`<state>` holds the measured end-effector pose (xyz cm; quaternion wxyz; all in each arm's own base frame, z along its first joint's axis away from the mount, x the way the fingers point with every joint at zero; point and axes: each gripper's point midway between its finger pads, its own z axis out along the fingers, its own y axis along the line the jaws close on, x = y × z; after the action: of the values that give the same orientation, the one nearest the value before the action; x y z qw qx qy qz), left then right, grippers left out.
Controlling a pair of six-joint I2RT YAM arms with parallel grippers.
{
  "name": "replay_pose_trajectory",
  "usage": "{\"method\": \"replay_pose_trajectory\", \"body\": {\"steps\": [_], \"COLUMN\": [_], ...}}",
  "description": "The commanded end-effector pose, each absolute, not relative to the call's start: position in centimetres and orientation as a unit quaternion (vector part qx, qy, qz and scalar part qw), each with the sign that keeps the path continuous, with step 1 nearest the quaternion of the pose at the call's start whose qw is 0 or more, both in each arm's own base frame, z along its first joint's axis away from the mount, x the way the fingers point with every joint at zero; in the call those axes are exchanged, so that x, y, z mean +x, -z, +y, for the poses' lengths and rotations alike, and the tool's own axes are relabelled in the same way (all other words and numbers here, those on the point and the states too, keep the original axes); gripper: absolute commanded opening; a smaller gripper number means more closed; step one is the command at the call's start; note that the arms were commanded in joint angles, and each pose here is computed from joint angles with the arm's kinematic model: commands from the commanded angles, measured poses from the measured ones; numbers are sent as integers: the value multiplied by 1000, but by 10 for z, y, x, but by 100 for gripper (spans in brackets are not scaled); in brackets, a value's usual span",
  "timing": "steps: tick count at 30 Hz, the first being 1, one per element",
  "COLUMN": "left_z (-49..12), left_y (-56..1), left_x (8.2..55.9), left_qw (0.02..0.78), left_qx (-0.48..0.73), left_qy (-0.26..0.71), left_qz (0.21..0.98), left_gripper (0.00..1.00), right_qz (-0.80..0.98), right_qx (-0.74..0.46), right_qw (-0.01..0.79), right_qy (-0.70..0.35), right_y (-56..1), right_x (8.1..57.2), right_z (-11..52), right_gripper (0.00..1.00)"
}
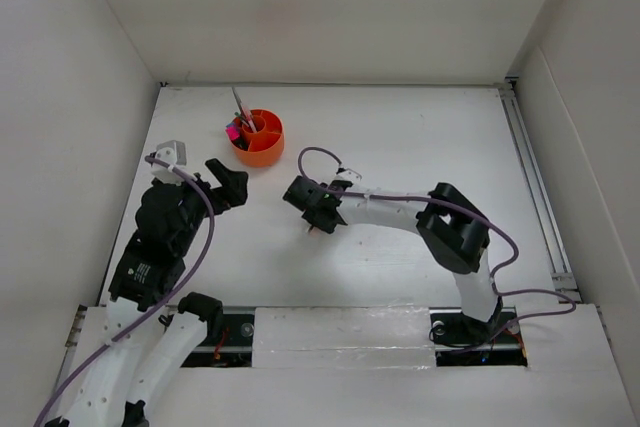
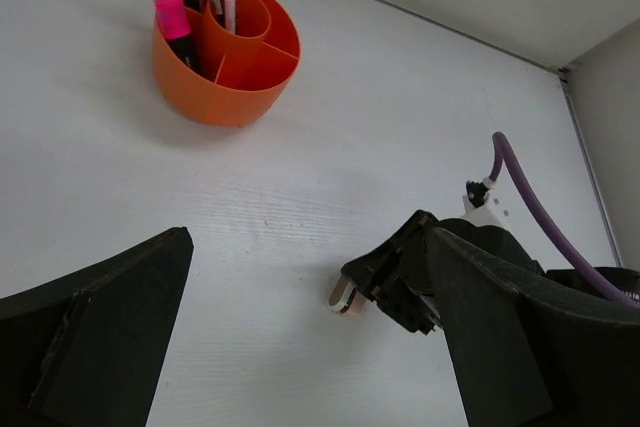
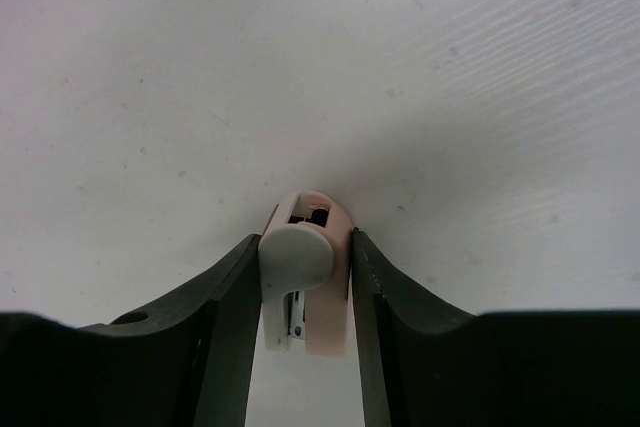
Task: Sort the stationery into containers
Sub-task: Pick up the stapler from the center of the board.
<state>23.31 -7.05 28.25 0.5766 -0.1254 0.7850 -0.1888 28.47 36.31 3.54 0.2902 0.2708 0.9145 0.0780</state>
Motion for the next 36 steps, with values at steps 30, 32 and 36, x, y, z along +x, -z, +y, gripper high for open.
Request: {"method": "replay_pose_trajectory", "body": {"steps": [30,32,36], "left_z": [-188,-192,-199], "left_y": [-290,-287,-278], "left_x": [223,223,225], "left_qw": [510,498,480], "left_qx": [36,45,55], "left_qy": [484,491,499], "left_qz": [710,713,719], "left_gripper": [100,100,97], "right_qz": [795,793,786], "right_qx": [59,45,23], "right_qw": [463,459,449], "right_qy": [-388,-398,-425], "right_y": [-329,-331,-334], "right_x": [283,275,267], "right_z": [372,379,393], "right_gripper": [0,0,0]}}
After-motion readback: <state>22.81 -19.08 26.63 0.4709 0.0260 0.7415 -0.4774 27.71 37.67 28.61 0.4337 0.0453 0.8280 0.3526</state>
